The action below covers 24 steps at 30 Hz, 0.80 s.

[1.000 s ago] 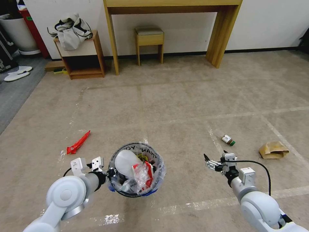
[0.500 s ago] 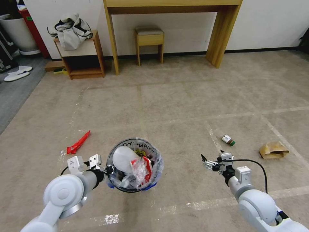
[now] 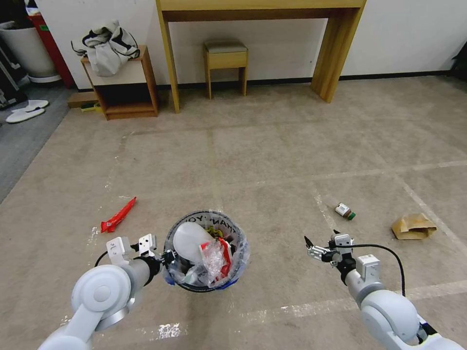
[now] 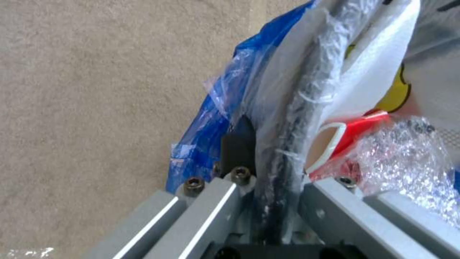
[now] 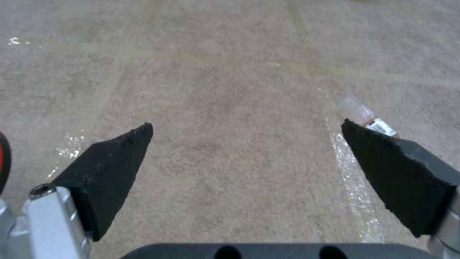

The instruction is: Pick up the trash bin and place the garbage on the floor into it.

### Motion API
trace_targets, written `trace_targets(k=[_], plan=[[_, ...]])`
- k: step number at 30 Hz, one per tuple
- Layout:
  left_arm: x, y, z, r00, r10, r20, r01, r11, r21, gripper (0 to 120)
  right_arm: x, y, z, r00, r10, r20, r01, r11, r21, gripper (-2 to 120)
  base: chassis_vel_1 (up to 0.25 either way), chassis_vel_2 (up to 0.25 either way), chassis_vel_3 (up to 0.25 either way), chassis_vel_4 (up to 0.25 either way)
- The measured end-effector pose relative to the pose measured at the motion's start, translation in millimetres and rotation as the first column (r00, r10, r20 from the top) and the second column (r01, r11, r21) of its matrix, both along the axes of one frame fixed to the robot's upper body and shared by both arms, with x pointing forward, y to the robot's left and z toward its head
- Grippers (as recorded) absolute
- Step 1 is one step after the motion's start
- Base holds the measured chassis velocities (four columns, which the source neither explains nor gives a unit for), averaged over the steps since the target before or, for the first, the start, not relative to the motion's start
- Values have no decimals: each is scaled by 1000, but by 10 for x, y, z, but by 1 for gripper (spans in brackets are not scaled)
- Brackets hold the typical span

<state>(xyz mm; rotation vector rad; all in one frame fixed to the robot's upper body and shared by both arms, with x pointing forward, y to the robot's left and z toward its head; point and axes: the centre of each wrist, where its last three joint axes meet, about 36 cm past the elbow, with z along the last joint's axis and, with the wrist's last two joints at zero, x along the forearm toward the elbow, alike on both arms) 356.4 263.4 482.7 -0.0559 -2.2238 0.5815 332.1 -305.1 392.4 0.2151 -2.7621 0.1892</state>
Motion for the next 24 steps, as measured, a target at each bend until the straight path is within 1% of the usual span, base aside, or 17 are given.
trace_targets(k=[4, 8, 21, 24], plan=[[50, 11, 10, 1000, 8, 16, -8, 1000, 3, 0, -4, -30, -48, 1000, 7, -2, -7, 1000, 5, 100, 0, 0, 0, 0], [64, 39, 27, 1000, 13, 25, -13, 1000, 3, 0, -3, -5, -87, 1000, 22, -11, -22, 1000, 2, 100, 0, 0, 0, 0], [38, 103, 68, 999, 24, 38, -24, 1000, 1, 0, 29, 113, -101, 999, 49, -18, -49, 999, 1, 100, 0, 0, 0, 0], [20, 116, 51, 999, 33, 40, -33, 999, 4, 0, 28, 103, -99, 998, 54, -20, -54, 998, -11, 100, 0, 0, 0, 0]])
